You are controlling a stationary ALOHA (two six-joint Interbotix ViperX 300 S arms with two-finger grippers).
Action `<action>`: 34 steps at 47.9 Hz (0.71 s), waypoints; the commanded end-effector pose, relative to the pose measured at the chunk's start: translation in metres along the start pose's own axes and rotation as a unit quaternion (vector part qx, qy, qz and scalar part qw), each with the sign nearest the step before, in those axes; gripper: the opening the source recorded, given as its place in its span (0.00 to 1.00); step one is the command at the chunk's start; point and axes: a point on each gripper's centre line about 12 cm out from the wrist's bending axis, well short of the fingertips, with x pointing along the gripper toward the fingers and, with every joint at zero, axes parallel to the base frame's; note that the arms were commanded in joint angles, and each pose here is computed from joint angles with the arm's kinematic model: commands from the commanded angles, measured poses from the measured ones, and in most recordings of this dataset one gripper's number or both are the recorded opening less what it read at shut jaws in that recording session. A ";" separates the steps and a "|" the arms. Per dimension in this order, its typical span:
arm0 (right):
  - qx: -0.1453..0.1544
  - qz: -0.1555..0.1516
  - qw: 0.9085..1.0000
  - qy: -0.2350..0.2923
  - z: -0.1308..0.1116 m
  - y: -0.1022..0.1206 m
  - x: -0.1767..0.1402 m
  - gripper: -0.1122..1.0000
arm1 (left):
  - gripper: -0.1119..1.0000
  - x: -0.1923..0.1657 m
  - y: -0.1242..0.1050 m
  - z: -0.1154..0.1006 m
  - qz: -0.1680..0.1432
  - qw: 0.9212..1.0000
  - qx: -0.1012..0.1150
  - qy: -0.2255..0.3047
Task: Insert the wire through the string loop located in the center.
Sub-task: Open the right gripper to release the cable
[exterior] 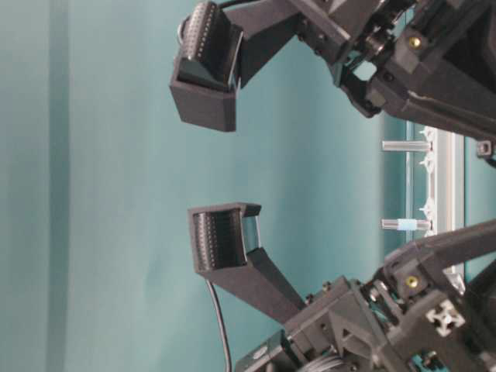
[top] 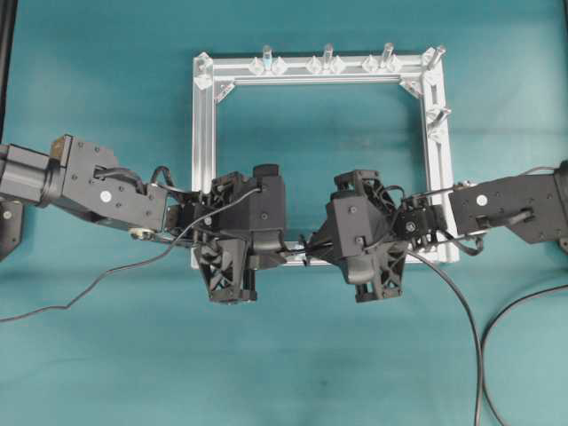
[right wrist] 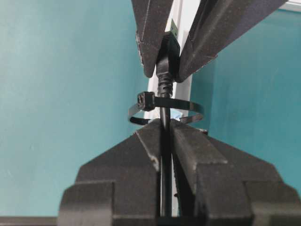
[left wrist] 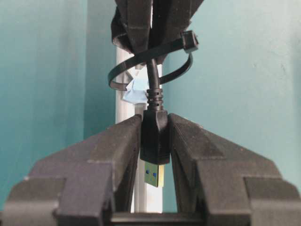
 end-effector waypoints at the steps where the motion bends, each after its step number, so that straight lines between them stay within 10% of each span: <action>1: 0.001 0.004 1.000 -0.024 0.013 0.002 -0.005 0.17 | 0.28 -0.006 -0.001 0.011 -0.002 1.000 -0.002 -0.019; 14: 0.011 0.001 1.000 -0.015 0.011 0.001 -0.004 0.18 | 0.28 -0.007 0.000 0.012 -0.002 1.000 -0.003 -0.021; 27: 0.013 -0.005 1.000 0.009 0.007 0.000 -0.004 0.82 | 0.28 -0.007 -0.001 0.012 -0.002 1.000 -0.003 -0.021; 34: 0.013 -0.006 1.000 0.010 0.007 -0.001 -0.005 0.85 | 0.28 -0.007 -0.001 0.012 -0.002 1.000 -0.003 -0.021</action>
